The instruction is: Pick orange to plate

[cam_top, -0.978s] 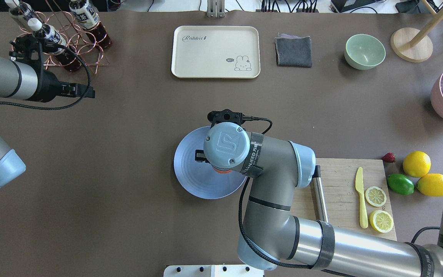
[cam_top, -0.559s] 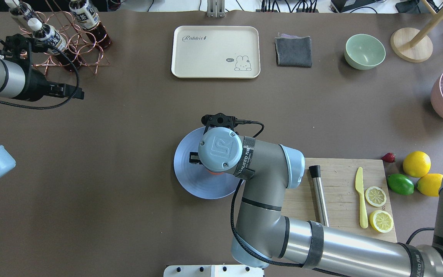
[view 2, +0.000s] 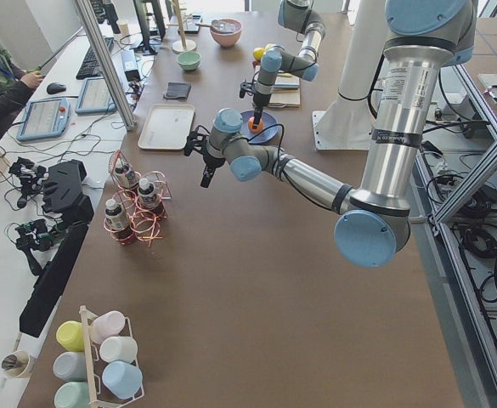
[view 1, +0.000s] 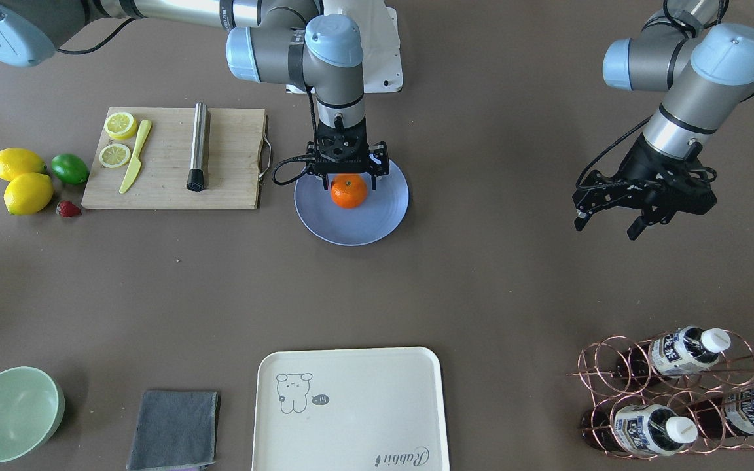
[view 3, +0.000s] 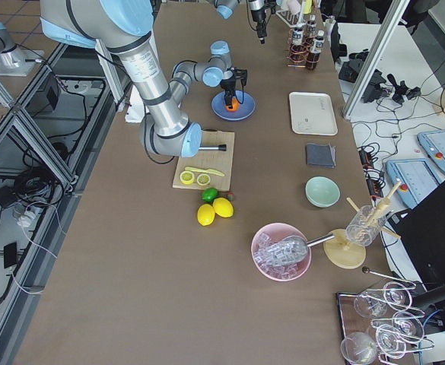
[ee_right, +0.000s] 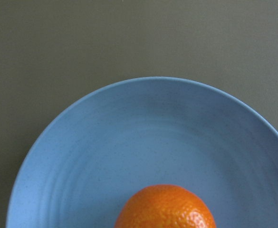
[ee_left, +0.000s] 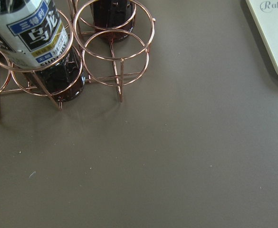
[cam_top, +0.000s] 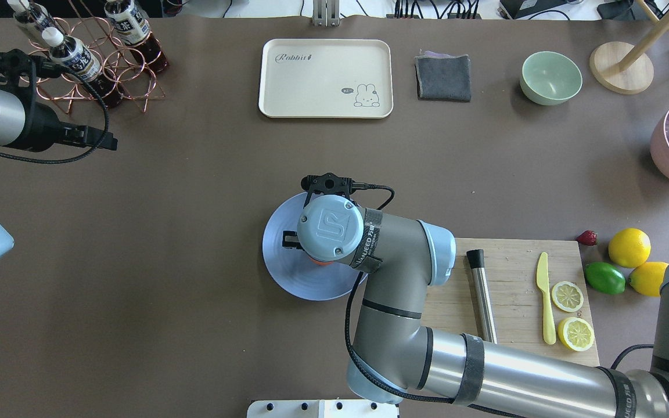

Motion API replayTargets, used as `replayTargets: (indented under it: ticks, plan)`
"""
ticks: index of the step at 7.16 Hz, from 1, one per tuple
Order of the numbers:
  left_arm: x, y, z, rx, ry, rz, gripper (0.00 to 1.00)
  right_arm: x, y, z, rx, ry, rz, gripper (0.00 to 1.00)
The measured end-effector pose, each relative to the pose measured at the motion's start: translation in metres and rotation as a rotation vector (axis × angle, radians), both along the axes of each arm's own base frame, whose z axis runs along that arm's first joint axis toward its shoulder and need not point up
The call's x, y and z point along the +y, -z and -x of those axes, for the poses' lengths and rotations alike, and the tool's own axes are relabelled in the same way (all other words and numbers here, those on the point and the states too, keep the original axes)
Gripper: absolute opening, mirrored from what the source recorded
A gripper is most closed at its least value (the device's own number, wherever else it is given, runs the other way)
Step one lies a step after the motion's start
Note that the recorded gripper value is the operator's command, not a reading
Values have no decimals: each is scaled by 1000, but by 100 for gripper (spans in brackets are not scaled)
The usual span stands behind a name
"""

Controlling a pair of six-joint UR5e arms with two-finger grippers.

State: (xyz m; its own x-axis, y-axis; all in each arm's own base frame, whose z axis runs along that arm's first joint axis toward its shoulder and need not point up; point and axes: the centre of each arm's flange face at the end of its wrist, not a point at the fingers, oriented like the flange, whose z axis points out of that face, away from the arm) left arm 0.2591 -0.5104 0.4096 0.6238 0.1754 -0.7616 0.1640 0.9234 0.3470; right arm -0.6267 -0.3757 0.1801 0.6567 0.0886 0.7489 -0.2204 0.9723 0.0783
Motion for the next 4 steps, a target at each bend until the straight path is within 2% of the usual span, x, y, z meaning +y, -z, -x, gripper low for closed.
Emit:
replayTargets:
  ticks: [2, 4]
  plan:
    - [5, -17, 26, -14, -43, -6, 98, -12, 25, -36, 8, -11, 34, 100]
    - [15, -69, 90, -99, -114, -63, 98, -38, 35, -103, 26, -3, 64, 100]
